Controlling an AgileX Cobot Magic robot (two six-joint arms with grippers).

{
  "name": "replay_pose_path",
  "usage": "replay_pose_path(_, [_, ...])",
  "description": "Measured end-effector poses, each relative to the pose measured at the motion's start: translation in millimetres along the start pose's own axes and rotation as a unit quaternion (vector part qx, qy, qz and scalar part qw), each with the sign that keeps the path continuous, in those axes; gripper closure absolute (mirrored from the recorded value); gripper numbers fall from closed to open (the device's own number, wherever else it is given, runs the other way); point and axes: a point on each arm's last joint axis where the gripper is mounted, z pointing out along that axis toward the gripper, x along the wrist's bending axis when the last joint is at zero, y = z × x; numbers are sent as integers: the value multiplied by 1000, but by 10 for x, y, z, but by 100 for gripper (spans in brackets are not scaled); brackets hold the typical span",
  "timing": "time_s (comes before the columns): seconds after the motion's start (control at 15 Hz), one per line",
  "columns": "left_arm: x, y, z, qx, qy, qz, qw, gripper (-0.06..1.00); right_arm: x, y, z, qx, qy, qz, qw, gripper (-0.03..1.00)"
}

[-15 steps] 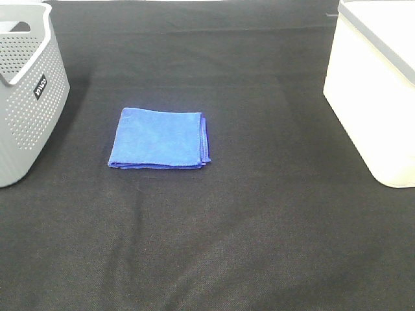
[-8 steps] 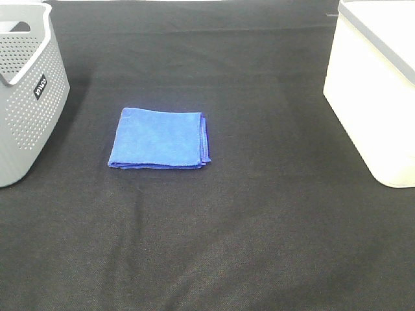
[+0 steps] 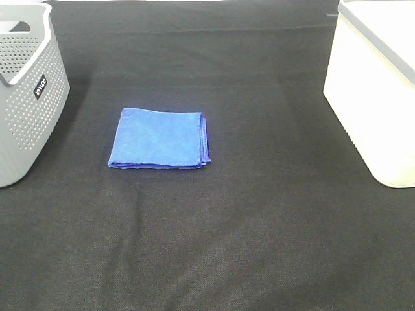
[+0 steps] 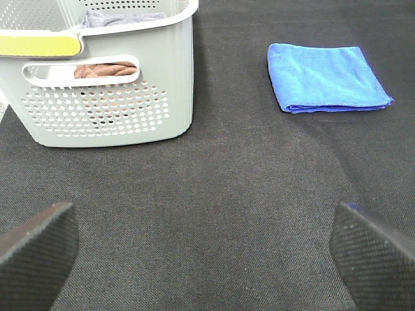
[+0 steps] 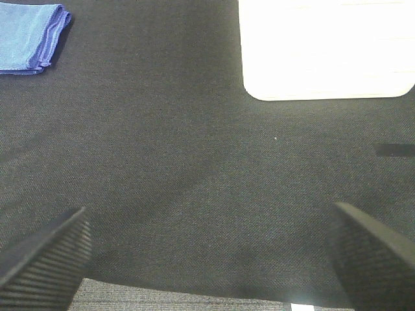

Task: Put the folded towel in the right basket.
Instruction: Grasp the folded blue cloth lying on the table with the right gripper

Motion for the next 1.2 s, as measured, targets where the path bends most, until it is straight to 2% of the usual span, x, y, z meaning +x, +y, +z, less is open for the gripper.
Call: replay_pose_path(1.2, [0,0,0,0,0,0,1000,-3,0,0,0,0,0,0,1000,2])
